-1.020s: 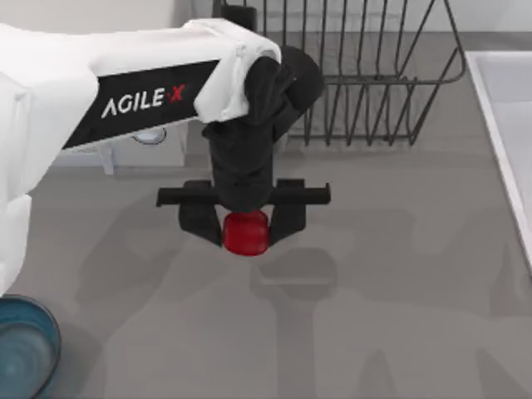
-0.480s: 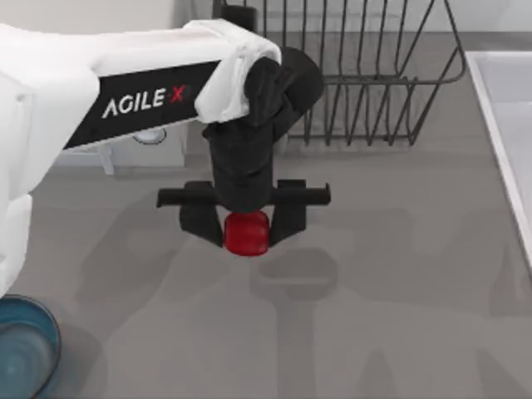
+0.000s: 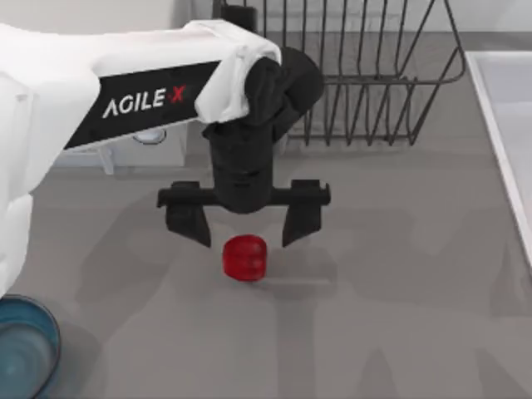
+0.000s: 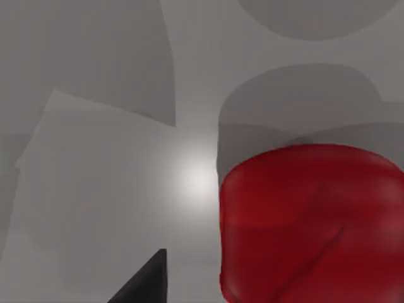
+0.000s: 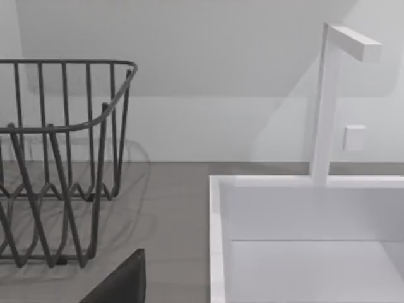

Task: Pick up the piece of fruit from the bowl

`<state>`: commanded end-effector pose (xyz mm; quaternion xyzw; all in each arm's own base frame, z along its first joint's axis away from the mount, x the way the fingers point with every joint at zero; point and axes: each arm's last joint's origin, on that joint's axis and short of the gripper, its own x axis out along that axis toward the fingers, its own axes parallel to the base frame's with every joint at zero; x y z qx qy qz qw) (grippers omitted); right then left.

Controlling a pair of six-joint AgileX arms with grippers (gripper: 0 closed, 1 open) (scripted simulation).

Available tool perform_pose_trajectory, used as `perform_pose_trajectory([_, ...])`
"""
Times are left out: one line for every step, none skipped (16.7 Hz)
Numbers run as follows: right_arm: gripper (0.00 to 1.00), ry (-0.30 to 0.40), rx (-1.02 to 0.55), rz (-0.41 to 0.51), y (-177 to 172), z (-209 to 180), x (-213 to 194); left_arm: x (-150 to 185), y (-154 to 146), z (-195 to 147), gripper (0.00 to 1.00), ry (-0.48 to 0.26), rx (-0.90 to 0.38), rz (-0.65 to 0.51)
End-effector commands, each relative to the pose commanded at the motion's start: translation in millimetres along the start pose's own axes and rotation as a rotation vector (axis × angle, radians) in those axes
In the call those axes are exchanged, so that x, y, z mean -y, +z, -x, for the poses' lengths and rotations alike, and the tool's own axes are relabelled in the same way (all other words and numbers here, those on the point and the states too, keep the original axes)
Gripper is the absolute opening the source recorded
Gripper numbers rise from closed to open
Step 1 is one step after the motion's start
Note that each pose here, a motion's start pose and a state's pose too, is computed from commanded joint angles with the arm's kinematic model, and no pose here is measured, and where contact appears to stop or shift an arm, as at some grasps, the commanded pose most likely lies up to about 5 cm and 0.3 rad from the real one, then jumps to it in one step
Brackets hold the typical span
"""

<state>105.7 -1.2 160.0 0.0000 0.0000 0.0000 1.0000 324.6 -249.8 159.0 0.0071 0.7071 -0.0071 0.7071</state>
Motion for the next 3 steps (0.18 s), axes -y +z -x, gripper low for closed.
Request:
perform_pose_trajectory([1.0, 0.0, 0.0, 0.0, 0.0, 0.0, 0.0, 0.0, 0.0, 0.0, 1.0, 0.0, 0.0, 0.0])
perform_pose_trajectory([1.0, 0.0, 0.0, 0.0, 0.0, 0.0, 0.0, 0.0, 0.0, 0.0, 1.0, 0.0, 0.0, 0.0])
perform_pose_trajectory([1.0, 0.0, 0.0, 0.0, 0.0, 0.0, 0.0, 0.0, 0.0, 0.0, 1.0, 0.0, 0.0, 0.0])
